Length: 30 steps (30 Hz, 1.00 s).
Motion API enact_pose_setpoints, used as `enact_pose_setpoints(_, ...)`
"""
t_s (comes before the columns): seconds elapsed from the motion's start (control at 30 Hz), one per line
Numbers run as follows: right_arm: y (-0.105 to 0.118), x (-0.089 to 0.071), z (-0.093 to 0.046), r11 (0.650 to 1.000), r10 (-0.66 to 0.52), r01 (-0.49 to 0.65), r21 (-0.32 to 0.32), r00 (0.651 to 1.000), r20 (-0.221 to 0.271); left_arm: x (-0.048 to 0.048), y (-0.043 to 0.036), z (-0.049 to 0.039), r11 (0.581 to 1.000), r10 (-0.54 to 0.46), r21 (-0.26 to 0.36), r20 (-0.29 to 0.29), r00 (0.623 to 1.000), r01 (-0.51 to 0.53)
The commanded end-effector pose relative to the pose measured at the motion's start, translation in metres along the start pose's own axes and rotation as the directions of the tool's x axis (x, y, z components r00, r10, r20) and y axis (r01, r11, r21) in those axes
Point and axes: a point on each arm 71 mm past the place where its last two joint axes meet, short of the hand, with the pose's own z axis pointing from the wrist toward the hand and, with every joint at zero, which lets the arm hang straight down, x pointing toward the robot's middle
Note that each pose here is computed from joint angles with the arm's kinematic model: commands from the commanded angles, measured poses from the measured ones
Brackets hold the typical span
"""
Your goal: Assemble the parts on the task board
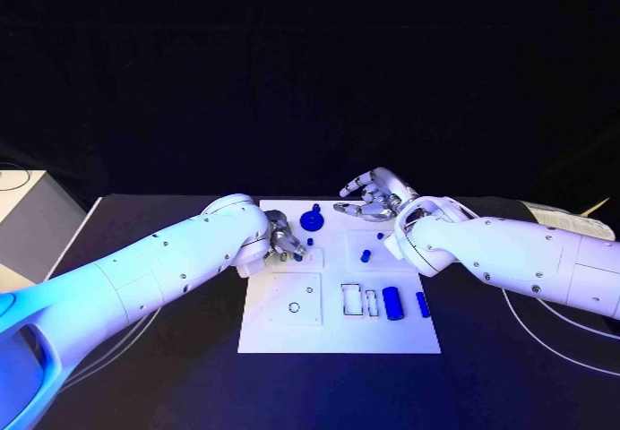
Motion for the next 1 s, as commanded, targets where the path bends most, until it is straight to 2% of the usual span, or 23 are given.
enact_pose_setpoints(0.03,0.0015,0.0012,-0.0003,1.0,-0.008,0.008,-0.014,1.0,-0.011,0.0215,0.0067,0.007,0.999,0.023,-0.033,-0.075,0.997,-0.026)
enact_pose_setpoints(1.0,0.0013,0.0006,-0.0011,1.0,-0.008,0.007,-0.016,1.0,-0.01,0.0236,0.0107,0.0094,0.998,0.037,-0.048,-0.089,0.995,-0.042)
